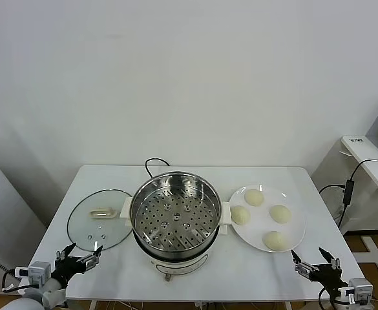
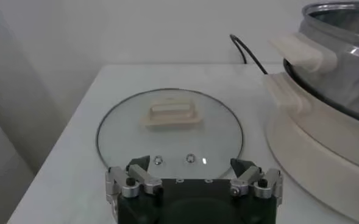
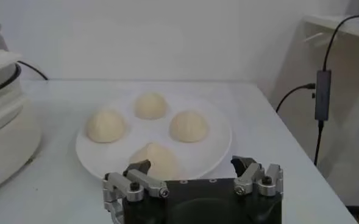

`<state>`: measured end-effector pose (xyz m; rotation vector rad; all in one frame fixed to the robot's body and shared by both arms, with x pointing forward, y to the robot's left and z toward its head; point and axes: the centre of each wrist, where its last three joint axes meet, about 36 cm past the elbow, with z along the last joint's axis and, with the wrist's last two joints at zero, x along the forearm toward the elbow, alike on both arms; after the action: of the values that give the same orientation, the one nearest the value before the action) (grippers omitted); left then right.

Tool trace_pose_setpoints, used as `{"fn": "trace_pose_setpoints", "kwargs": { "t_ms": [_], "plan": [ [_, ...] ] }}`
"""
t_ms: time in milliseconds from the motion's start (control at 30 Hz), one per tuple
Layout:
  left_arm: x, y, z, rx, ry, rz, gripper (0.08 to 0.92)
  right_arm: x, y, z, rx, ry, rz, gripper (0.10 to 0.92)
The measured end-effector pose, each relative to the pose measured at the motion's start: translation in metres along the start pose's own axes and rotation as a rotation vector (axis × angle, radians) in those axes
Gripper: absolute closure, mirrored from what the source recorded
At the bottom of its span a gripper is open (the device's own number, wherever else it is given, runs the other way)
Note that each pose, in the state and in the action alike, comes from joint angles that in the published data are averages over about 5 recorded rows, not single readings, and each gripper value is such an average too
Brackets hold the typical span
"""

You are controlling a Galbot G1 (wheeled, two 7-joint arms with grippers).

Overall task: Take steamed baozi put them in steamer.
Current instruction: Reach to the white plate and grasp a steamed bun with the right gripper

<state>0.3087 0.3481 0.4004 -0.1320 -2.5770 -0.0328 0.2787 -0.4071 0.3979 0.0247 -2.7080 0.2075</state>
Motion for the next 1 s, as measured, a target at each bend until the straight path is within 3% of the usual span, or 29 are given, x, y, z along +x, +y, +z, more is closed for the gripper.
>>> {"fn": "trace_pose_setpoints", "kwargs": {
  "t_ms": [533,1000],
  "plan": [
    [0.002,-0.002,-0.004,-0.011,-0.011,-0.002,0.177,-0.061,-0.039,-0.058,0.632,-0.114,0.063,0.200],
    [0.004,-0.004,-0.010,-0.027,-0.020,-0.003,0.177,-0.152,-0.077,-0.138,0.995,-0.063,-0.140,0.200]
  ]
}}
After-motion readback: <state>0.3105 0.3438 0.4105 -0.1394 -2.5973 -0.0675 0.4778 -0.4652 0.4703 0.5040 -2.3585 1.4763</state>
